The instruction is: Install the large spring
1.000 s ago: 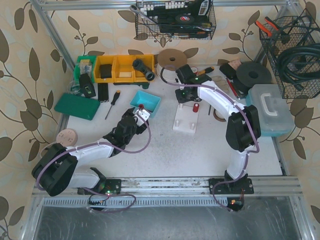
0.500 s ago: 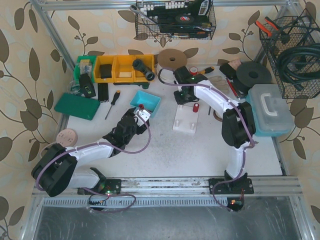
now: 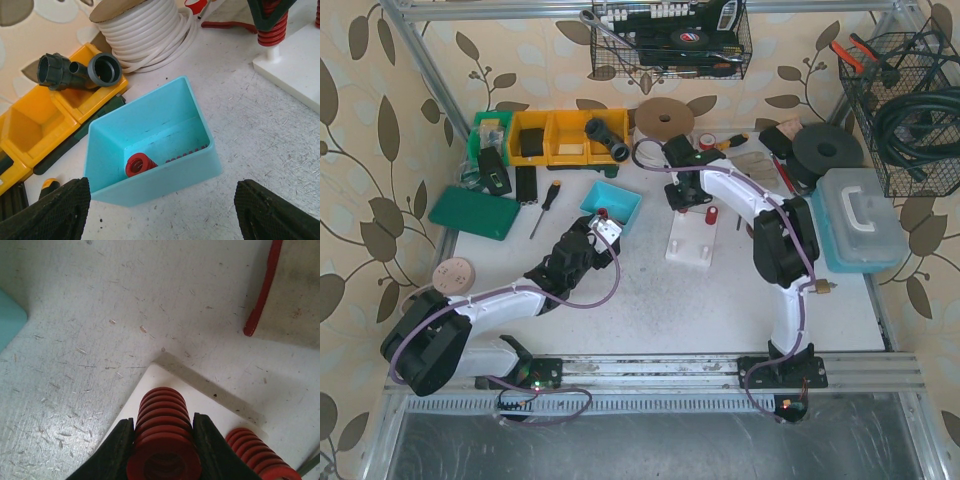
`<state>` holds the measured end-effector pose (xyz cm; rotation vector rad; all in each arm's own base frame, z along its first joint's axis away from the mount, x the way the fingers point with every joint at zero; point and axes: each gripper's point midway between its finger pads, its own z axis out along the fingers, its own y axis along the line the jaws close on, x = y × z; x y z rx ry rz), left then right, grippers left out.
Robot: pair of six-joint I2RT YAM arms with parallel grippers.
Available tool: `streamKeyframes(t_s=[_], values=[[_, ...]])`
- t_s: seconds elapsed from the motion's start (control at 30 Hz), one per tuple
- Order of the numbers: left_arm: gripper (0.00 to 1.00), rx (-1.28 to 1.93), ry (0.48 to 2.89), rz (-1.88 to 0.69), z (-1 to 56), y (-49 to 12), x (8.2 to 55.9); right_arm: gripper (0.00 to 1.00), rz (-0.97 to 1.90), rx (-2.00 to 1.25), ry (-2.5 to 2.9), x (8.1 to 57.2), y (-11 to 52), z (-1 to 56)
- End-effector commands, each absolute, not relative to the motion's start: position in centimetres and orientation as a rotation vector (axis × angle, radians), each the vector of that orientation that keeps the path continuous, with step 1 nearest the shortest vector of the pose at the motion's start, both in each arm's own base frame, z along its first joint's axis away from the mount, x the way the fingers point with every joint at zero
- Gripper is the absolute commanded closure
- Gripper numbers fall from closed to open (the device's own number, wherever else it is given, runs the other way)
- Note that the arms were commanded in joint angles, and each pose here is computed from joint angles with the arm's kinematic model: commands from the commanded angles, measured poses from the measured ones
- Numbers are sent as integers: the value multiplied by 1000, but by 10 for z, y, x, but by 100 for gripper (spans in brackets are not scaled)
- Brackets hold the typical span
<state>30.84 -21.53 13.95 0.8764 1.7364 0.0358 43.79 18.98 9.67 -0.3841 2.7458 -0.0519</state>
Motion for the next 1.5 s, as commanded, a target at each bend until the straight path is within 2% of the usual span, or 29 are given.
streamKeyframes(t_s=[0.0, 0.23, 0.43, 0.67, 0.87, 0.97, 1.0, 1.17, 1.4, 1.47], values=[[19, 863, 1708, 11, 151, -217, 309, 100, -79, -396, 2769, 444, 190, 85], [19, 869, 1706, 16, 151, -217, 308, 74, -76, -396, 2789, 444, 191, 79], [19, 874, 1714, 34, 150, -214, 308, 47, -51, -360, 2752, 441, 189, 105], [15, 782, 1742, 10, 162, -212, 313, 30, 38, -292, 2630, 415, 178, 158], [12, 461, 1937, 64, 172, -178, 341, 18, 149, -198, 2487, 375, 162, 184], [12, 377, 2043, 11, 179, -168, 356, 3, 264, -192, 2430, 357, 166, 189], [15, 348, 2066, -3, 182, -164, 363, 1, 289, -177, 2419, 351, 165, 187], [36, 361, 2133, -79, 188, -162, 388, 0, 368, -81, 2320, 336, 159, 187], [52, 540, 2365, -89, 163, -183, 410, 0, 405, -51, 2280, 333, 161, 185], [61, 581, 2425, -113, 157, -191, 412, 1, 395, -53, 2282, 333, 160, 185]])
